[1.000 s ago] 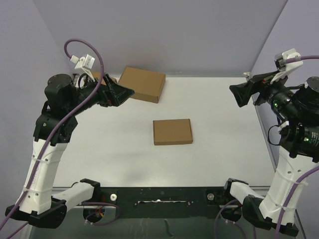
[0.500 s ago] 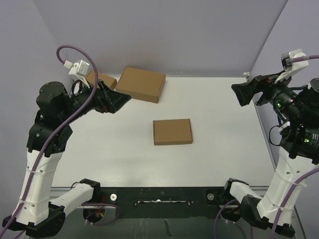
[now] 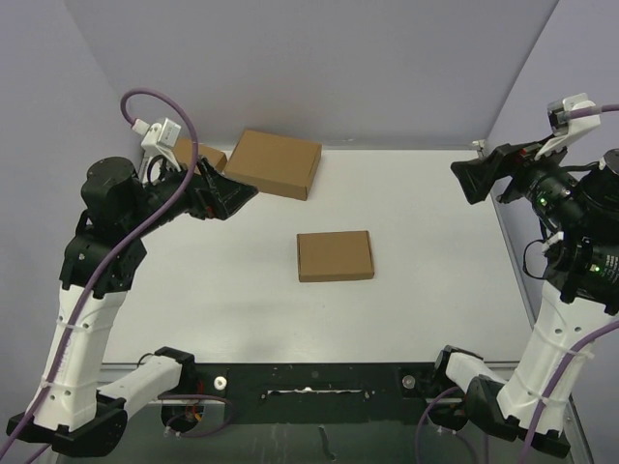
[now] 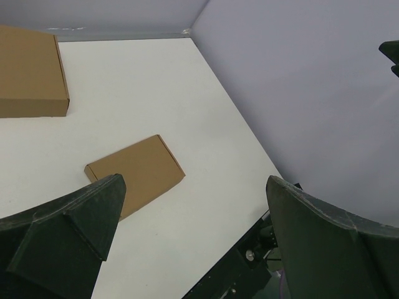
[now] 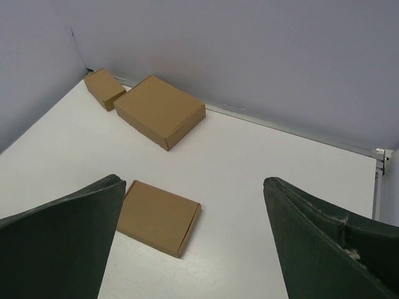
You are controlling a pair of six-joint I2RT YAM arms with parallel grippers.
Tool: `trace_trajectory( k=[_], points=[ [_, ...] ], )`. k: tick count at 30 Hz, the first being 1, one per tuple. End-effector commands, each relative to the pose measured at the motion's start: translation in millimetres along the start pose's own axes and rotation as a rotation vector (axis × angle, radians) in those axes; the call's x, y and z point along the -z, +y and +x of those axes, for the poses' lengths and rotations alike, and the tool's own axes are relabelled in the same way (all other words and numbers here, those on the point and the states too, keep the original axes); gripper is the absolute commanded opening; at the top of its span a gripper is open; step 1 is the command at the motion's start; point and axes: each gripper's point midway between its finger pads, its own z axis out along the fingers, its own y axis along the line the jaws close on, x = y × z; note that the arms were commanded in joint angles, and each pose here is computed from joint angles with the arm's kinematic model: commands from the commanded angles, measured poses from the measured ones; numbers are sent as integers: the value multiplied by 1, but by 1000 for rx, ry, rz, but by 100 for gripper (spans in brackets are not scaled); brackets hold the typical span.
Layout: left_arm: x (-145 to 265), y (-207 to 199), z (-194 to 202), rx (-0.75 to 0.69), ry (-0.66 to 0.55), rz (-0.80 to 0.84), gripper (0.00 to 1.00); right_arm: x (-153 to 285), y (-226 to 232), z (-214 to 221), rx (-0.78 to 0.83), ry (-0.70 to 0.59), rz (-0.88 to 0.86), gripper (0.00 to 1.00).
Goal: Fold the paper box
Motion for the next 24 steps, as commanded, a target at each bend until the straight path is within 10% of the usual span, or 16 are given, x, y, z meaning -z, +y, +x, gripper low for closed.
trace_trajectory(
  k=[1,24],
  points=[
    [-2,-9,-9,-39,-38,52,98,0,2,-12,14,-44,-16,98],
    [-8,-3,2,-2,-15,63,98,2,0,-10,18,-47,4,98]
  ],
)
